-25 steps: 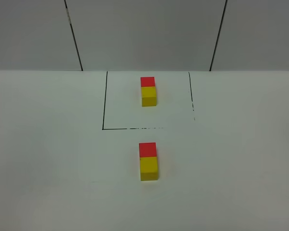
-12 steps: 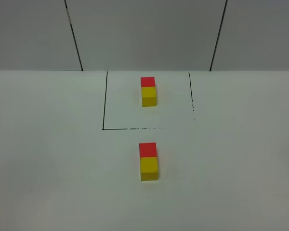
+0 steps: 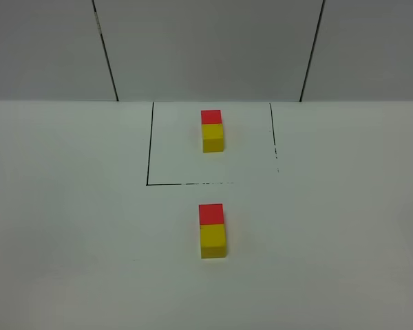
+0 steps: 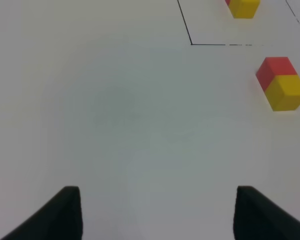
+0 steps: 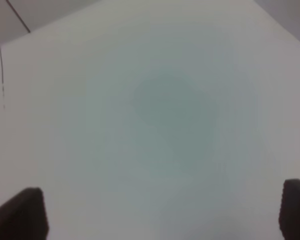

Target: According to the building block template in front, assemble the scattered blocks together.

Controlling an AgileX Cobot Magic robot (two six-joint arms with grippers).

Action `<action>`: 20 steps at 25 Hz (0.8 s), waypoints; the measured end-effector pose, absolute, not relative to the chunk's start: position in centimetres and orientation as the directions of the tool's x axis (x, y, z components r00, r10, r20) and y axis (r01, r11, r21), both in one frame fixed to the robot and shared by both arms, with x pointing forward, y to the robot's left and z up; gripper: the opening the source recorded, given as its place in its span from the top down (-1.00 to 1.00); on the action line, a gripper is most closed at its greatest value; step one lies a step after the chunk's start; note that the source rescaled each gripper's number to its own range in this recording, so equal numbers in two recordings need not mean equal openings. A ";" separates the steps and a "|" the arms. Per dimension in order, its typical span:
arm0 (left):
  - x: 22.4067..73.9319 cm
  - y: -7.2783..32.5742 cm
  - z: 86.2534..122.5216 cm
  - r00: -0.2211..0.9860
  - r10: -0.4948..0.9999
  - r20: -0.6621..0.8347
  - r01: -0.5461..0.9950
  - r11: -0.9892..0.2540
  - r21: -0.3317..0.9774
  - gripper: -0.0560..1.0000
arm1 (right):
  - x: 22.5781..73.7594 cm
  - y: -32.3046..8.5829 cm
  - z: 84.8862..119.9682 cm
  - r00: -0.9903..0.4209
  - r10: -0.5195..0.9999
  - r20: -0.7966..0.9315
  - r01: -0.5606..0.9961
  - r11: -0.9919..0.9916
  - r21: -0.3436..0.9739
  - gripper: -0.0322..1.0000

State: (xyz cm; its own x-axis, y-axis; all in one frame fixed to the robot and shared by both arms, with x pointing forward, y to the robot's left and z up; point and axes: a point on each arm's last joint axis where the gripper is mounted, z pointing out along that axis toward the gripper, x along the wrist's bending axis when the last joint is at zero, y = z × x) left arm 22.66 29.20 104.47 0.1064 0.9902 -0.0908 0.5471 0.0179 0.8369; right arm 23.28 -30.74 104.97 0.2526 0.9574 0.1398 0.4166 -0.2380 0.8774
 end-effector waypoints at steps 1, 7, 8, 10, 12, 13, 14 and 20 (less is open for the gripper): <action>22.7 29.2 104.5 0.106 0.990 -0.091 0.547 0.018 0.837 0.19 | 23.3 -30.7 105.0 0.251 0.958 0.143 0.416 -0.240 0.877 -0.67; 22.7 29.2 104.5 0.106 0.990 -0.091 0.547 0.018 0.837 0.19 | 23.3 -30.7 105.0 0.232 0.962 0.144 0.419 -0.233 0.878 -0.65; 22.7 29.2 104.5 0.106 0.990 -0.091 0.547 0.018 0.837 0.19 | 23.3 -30.7 105.0 0.232 0.962 0.145 0.419 -0.233 0.877 -0.64; 22.7 29.2 104.5 0.106 0.990 -0.091 0.547 0.018 0.837 0.19 | 23.3 -30.7 105.0 0.221 0.964 0.145 0.422 -0.229 0.877 -0.63; 22.7 29.2 104.5 0.106 0.990 -0.091 0.547 0.018 0.837 0.19 | 23.3 -30.7 105.0 0.192 0.970 0.146 0.428 -0.217 0.877 -0.63; 22.7 29.2 104.5 0.106 0.990 -0.091 0.547 0.018 0.837 0.19 | 23.4 -30.7 105.0 0.179 0.973 0.146 0.431 -0.211 0.877 -0.63; 22.7 29.2 104.5 0.106 0.990 -0.091 0.547 0.018 0.837 0.19 | 23.4 -30.7 105.0 0.172 0.974 0.145 0.432 -0.207 0.878 -0.63; 22.7 29.2 104.5 0.106 0.990 -0.091 0.547 0.018 0.837 0.19 | 23.4 -30.8 105.0 0.181 0.972 0.149 0.428 -0.214 0.878 -0.63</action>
